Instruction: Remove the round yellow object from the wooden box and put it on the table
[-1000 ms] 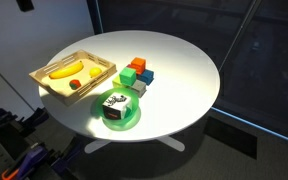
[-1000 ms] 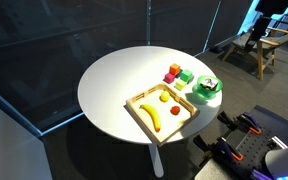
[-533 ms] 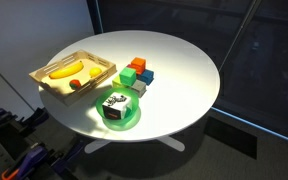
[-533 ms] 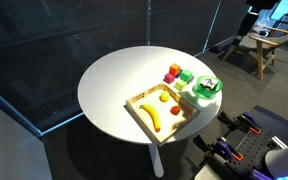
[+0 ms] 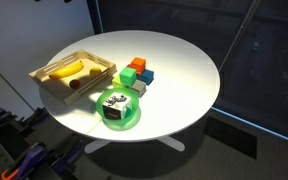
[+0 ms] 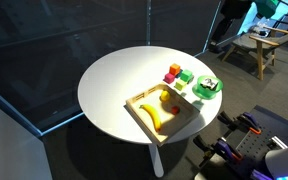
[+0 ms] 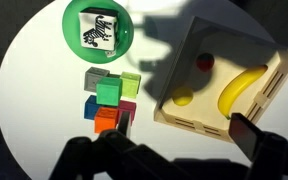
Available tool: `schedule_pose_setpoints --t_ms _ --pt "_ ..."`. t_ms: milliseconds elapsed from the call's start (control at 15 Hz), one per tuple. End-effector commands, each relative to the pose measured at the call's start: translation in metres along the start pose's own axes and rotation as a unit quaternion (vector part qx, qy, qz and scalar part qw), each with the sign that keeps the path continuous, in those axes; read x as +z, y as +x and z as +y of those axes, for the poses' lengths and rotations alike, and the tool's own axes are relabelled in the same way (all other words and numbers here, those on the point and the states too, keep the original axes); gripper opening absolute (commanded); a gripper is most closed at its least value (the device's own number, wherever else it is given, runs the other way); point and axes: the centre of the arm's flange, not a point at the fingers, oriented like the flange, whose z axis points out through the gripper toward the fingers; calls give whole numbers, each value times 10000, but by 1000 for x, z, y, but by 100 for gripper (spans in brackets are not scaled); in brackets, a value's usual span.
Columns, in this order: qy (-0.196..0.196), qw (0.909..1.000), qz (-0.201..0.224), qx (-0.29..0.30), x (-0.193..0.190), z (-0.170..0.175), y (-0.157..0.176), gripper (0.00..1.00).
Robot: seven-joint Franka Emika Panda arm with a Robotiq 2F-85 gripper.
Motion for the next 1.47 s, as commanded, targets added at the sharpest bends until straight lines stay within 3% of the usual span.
schedule_pose_setpoints --t_ms 0,667,1133,1400 --pt "-192 9997 -70 146 18 -5 30 100" --pt "90 9986 -452 273 83 -17 48 100" --pt "438 9962 -437 608 98 -28 52 100" --pt "396 9968 -503 476 101 -25 44 100"
